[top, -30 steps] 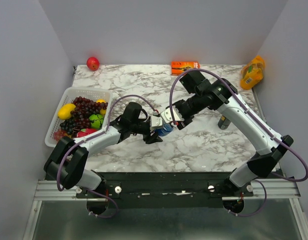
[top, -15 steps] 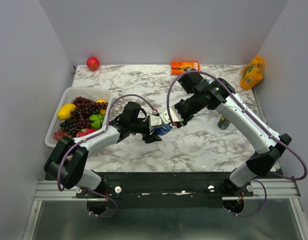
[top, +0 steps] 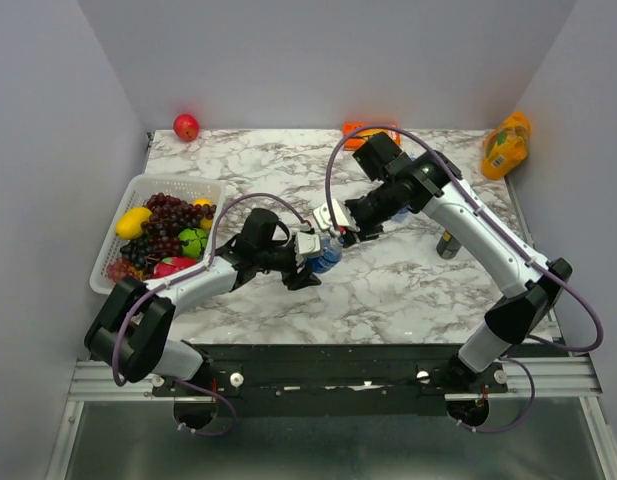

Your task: Screw on the bottle caps

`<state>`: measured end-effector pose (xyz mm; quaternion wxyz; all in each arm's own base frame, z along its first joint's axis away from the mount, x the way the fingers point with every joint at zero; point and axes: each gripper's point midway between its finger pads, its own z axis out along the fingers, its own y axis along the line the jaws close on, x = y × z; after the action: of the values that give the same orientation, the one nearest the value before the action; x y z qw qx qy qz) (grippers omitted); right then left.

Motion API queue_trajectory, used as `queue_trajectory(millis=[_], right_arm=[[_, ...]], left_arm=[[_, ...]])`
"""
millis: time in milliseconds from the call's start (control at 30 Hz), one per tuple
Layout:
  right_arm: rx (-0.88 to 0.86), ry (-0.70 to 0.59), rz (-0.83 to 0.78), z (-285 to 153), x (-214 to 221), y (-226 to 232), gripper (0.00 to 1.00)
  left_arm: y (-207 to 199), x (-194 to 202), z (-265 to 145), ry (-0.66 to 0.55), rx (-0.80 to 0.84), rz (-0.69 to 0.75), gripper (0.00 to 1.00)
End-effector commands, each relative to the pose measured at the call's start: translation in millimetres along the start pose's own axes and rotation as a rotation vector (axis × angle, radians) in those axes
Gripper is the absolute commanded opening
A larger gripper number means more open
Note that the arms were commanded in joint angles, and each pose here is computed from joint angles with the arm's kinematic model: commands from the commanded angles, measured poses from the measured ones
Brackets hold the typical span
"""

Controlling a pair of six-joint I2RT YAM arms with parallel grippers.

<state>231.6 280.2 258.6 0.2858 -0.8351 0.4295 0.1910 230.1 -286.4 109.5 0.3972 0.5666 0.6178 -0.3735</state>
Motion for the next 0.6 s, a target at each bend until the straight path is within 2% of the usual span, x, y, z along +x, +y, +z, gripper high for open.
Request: queue_trajectory(millis=[0,333,433,567], right_arm=[[-0.102,-0.059,0.376,6,10,14,0.10],[-0.115,-0.204,0.607,18,-2,-5,0.08],[-0.099,-0.202,0.616,22,-2,-10,0.08],[-0.031,-0.135,0.600,26,7,-18,0.09]], left_arm=[[21,-50,-16,-0.151,-0.139,0.155,0.00],[37,-77,-29,-0.241,-0.276,0.141,0.00],[43,-84,-28,-0.242,-0.289,0.113,0.00],[48,-88,-24,-0.217,-0.289,0.032,0.00]])
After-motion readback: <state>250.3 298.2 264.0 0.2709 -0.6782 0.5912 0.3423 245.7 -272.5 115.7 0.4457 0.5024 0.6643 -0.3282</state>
